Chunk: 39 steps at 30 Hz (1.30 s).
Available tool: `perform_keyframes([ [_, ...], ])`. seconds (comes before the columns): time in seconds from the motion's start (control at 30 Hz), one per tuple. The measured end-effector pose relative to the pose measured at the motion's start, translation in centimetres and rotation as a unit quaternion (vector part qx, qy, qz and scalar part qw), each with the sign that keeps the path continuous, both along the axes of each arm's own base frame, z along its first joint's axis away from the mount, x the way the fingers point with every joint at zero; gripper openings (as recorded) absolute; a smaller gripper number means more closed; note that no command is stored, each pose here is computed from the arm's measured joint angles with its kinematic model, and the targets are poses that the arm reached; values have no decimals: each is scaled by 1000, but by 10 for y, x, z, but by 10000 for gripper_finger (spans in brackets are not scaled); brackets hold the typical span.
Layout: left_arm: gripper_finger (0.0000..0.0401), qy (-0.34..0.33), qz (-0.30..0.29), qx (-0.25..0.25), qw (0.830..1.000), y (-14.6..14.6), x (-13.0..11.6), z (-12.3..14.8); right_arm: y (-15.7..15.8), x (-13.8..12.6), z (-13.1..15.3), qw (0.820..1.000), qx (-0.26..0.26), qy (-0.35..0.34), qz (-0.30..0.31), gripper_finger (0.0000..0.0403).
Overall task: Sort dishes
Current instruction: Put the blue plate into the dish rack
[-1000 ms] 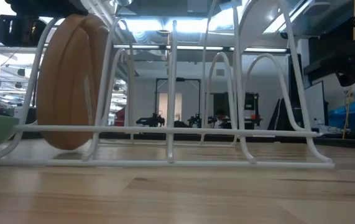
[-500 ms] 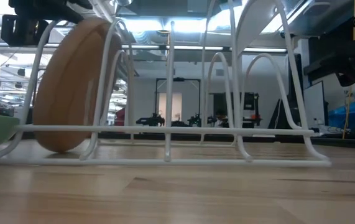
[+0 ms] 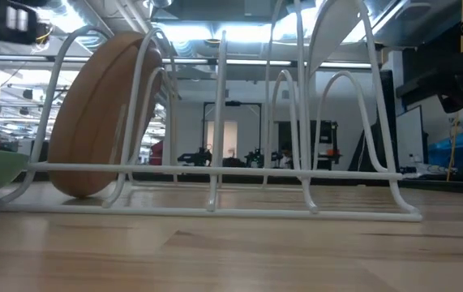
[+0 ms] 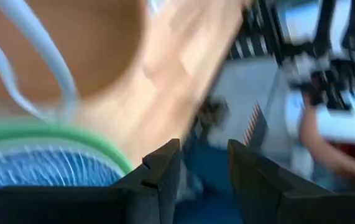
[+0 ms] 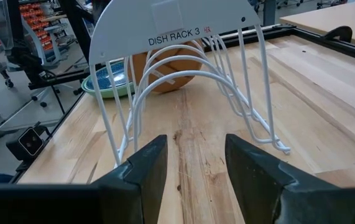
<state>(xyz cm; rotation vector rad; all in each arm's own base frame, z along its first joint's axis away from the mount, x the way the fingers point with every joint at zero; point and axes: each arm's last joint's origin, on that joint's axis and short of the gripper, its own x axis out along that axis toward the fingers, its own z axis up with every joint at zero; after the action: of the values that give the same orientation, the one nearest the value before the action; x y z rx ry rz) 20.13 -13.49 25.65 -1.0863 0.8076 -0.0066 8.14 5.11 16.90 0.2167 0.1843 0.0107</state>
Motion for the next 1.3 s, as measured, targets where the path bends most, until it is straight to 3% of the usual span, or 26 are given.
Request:
perform_keyframes([
  [0.2,123,37,-47,-47,997,-20,-14,-2,0,0,0,1000,31,1,-5,166],
  [0.43,123,98,-70,-59,991,-50,-27,-19,0,0,1,984,175,4,-26,166],
  [0.7,123,162,-79,-33,983,-82,-31,-56,0,0,1,982,186,-1,-41,166],
  [0.9,123,174,-72,-28,982,-97,-23,-82,0,0,1,980,193,-1,-42,166],
  [1.13,123,166,-53,-7,985,-100,-18,-95,0,0,2,962,267,-4,-54,166],
  [1.3,123,166,-43,18,985,-97,-19,-98,2,3,16,946,316,-55,-35,166],
])
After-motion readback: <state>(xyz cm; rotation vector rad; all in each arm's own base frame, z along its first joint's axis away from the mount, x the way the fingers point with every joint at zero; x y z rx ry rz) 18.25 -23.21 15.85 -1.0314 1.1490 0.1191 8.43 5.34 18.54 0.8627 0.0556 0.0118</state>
